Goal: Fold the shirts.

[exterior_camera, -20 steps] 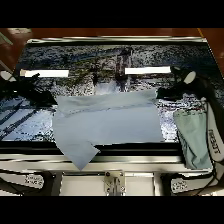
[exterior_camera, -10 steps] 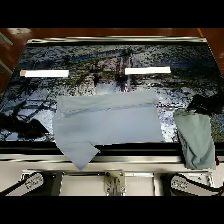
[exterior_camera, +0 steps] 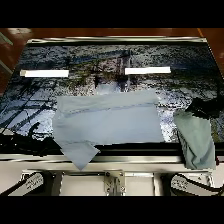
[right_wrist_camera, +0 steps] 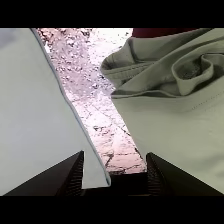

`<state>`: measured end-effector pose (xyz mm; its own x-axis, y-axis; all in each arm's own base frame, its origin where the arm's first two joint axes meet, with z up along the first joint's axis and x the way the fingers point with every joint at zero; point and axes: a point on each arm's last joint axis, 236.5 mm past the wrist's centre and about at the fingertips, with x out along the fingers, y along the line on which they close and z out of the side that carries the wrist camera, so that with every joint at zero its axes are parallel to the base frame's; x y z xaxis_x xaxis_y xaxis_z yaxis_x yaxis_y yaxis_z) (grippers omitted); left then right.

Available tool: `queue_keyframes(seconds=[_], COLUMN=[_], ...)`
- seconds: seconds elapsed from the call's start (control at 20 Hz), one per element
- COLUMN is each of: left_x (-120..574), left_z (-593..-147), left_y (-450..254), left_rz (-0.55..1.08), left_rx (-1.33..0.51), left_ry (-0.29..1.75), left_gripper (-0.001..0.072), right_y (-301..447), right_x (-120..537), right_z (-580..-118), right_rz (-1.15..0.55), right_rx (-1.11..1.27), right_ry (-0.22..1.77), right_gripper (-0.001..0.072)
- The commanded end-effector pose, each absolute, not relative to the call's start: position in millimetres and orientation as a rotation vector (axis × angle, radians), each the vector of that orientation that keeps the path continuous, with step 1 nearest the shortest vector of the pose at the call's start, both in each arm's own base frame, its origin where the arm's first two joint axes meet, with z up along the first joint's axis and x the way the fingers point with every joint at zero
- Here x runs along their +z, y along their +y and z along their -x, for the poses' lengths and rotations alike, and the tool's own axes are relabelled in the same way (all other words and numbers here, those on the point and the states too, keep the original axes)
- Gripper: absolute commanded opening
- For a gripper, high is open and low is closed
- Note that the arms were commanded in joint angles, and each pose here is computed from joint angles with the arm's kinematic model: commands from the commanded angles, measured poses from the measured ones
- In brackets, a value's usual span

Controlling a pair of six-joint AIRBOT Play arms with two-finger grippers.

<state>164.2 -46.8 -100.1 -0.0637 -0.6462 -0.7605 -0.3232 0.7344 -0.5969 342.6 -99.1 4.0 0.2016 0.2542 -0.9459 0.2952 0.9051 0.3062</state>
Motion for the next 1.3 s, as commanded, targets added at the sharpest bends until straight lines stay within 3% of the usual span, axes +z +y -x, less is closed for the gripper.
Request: queue_keyframes(seconds=[0.0, 0.35, 0.4, 0.5, 0.55, 0.6, 0.75, 1.1, 1.25], left_x=[-113.0, -128.7, -130.6, -129.5, -128.4, -127.3, -121.0, -109.4, -103.5], left_z=[-158.9, -157.9, -161.2, -172.1, -174.6, -174.9, -169.9, -178.4, -183.4], left_y=[-56.7, -88.4, -90.7, -95.6, -97.0, -98.2, -101.7, -99.1, -96.6], left_rz=[0.785, 0.774, 0.781, 0.820, 0.832, 0.839, 0.845, 0.792, 0.774], left_rx=[-0.325, -0.376, -0.366, -0.357, -0.357, -0.361, -0.395, -0.416, -0.413], left_ry=[1.714, 1.787, 1.780, 1.740, 1.731, 1.730, 1.749, 1.678, 1.639], left_gripper=[0.0473, 0.0468, 0.0429, 0.0210, 0.0076, 0.0037, 0.0036, 0.0035, 0.0035], right_y=[-102.3, -112.7, -112.6, -108.4, -99.9, -85.8, -41.0, -16.2, -6.5], right_x=[0.3, -1.5, -1.6, -5.6, -13.4, -22.6, -53.0, -107.6, -117.6], right_z=[-347.5, -352.5, -352.3, -346.2, -336.2, -321.7, -282.4, -250.7, -245.4], right_rz=[-0.476, -0.445, -0.445, -0.442, -0.448, -0.474, -0.606, -0.722, -0.754], right_rx=[-0.041, -0.074, -0.073, -0.047, -0.004, 0.059, 0.222, 0.173, 0.182], right_ry=[1.367, 1.341, 1.342, 1.376, 1.431, 1.502, 1.652, 1.692, 1.680], right_gripper=[0.0517, 0.0516, 0.0517, 0.0678, 0.0678, 0.0678, 0.0677, 0.0675, 0.0614])
